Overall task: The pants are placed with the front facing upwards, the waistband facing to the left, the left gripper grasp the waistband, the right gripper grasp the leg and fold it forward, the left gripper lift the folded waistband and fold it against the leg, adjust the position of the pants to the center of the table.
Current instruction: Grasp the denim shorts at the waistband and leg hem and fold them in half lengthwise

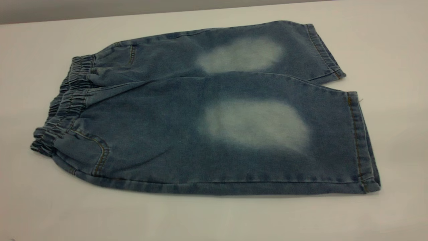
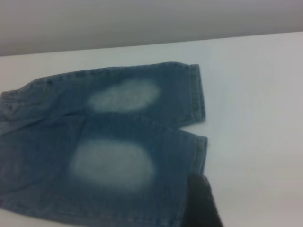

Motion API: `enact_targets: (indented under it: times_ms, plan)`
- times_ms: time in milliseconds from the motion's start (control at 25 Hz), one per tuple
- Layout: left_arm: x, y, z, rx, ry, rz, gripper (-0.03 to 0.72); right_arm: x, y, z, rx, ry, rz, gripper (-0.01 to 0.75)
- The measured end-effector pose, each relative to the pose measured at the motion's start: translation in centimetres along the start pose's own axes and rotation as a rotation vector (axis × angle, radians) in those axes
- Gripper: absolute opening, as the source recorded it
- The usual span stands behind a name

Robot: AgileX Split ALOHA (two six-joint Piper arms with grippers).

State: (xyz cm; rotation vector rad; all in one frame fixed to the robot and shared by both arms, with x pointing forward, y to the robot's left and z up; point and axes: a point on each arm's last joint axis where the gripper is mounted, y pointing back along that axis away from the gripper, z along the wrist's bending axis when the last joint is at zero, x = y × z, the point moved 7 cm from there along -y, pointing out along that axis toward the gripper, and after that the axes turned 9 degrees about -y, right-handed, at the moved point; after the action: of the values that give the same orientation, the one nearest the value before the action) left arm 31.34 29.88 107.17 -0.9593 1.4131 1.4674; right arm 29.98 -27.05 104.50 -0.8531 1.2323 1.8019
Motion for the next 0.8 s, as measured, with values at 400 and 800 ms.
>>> enact_targets:
  times_ms: [400, 800]
  plan:
    - [-3.2, -7.8, 3.7, -0.155, -0.159, 0.358, 0.499, -4.3, -6.8, 0.5, 0.029, -0.006, 0.137, 0.408]
    - [3.3, -19.3, 0.6, 0.052, -0.057, 0.786, 0.499, -3.7, -14.6, -0.1, 0.044, -0.097, 0.308, 0.408]
